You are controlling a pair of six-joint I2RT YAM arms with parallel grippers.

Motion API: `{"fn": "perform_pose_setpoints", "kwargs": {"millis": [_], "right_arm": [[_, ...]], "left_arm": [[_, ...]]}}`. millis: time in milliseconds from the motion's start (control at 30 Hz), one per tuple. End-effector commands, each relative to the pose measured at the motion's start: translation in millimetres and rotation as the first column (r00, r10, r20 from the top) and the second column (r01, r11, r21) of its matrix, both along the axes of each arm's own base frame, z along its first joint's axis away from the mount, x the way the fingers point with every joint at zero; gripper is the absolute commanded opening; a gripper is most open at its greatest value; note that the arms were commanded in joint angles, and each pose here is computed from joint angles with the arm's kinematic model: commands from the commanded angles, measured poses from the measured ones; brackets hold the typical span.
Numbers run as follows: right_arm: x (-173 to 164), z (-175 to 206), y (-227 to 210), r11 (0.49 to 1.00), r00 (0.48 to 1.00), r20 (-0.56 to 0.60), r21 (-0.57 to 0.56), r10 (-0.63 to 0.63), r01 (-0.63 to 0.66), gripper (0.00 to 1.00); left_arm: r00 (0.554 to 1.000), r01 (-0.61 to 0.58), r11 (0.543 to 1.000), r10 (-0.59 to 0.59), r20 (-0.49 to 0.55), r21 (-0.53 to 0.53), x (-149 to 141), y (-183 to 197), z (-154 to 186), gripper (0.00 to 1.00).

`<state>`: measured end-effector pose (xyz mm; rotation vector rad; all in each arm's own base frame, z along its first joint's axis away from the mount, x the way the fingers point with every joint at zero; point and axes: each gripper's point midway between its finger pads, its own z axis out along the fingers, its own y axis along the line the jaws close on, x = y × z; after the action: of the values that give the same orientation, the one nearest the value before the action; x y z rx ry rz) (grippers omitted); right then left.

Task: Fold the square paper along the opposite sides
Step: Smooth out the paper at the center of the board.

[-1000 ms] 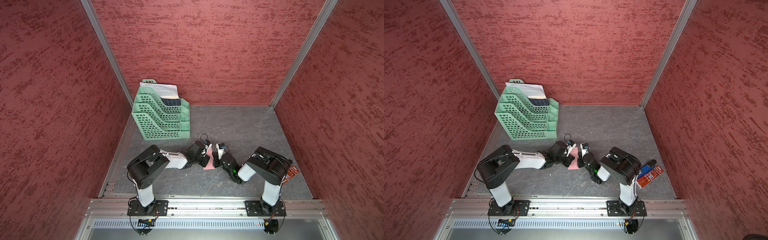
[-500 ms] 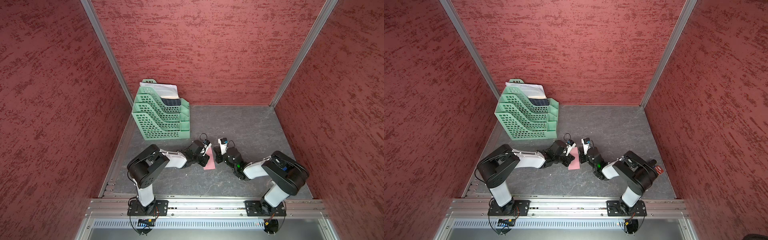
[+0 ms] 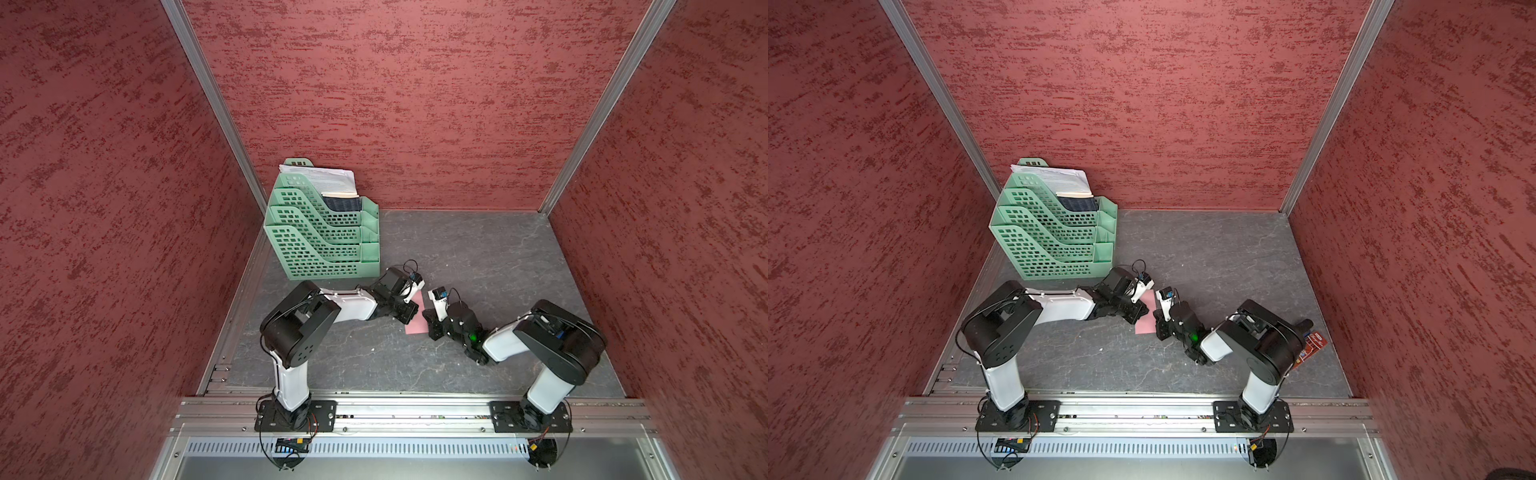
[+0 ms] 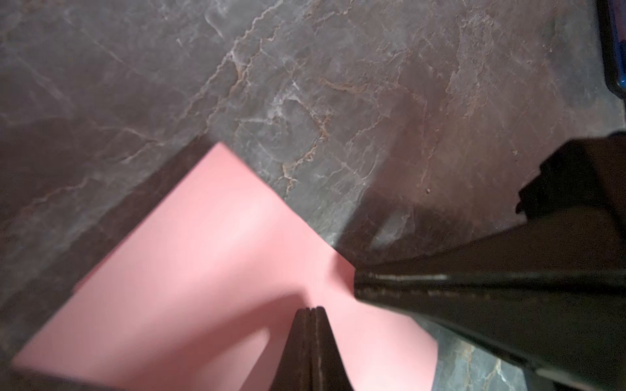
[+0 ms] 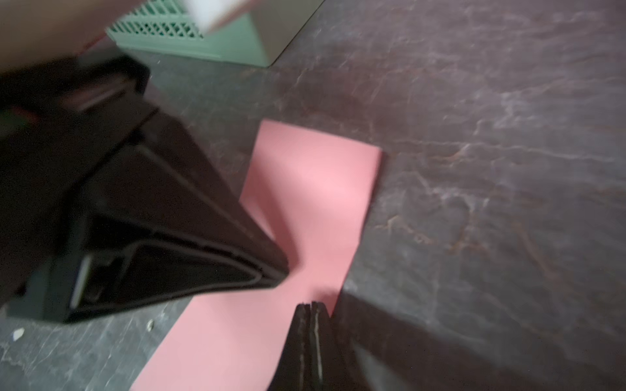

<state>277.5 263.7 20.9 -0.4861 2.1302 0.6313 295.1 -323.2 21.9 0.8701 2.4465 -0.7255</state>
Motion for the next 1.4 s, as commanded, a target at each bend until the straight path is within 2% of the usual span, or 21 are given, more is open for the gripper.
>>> {"fn": "perform_pose_setpoints", "kwargs": {"millis": [0,200,300,367,500,567,733,833,1033,1267,1367], "right_arm": [[-15.7,-22.0,-3.8,0.998,0.998,-0.058,-0.061,-0.009,0.006,0.00],[-38.8,-43.8,-10.7,0.994,0.989,-0.127,-0.086,-0.072,0.062,0.00],[-43.1,-44.3,-8.3,0.984,0.983,-0.120,-0.124,-0.140,0.126,0.00],[-43.9,-41.2,-6.0,0.975,0.978,-0.100,-0.152,-0.181,0.165,0.00],[-46.8,-33.3,6.7,0.974,0.979,-0.078,-0.141,-0.189,0.177,0.00],[-51.8,-35.3,18.7,0.981,0.985,-0.080,-0.136,-0.154,0.142,0.00],[-58.4,-30.0,37.0,0.994,0.993,-0.069,-0.073,-0.092,0.087,0.00],[-58.7,-24.7,39.8,0.996,0.995,-0.060,-0.041,-0.084,0.081,0.00],[-57.0,-2.6,30.9,0.995,0.995,-0.001,-0.006,-0.096,0.096,0.00],[-51.2,48.7,8.1,0.992,0.982,0.150,-0.029,-0.116,0.122,0.00],[-51.4,49.1,6.7,0.992,0.981,0.168,-0.056,-0.100,0.111,0.00]], "left_arm": [[0.999,0.025,1.000,-0.024,-0.028,0.002,-1.9,-2.5,-2.2,0.00],[0.991,-0.124,0.992,0.122,-0.053,-0.036,19.6,5.6,12.6,0.16],[0.976,-0.206,0.978,0.204,-0.073,-0.030,23.8,10.7,10.8,0.24],[0.965,-0.252,0.967,0.249,-0.088,-0.033,23.9,12.0,8.2,0.26],[0.959,-0.271,0.963,0.271,-0.082,0.006,22.7,9.0,-5.4,0.29],[0.958,-0.271,0.962,0.271,-0.095,0.019,22.9,6.4,-16.0,0.29],[0.963,-0.239,0.971,0.235,-0.131,-0.016,24.0,-8.1,-33.0,0.29],[0.970,-0.207,0.977,0.199,-0.142,-0.048,25.6,-19.9,-31.9,0.30],[0.985,-0.164,0.983,0.157,-0.076,-0.088,33.9,-27.4,3.0,0.40],[0.982,-0.141,0.981,0.156,0.106,-0.136,66.7,-40.6,98.5,0.63],[0.976,-0.145,0.978,0.166,0.139,-0.151,66.3,-41.5,123.0,0.66]]}}
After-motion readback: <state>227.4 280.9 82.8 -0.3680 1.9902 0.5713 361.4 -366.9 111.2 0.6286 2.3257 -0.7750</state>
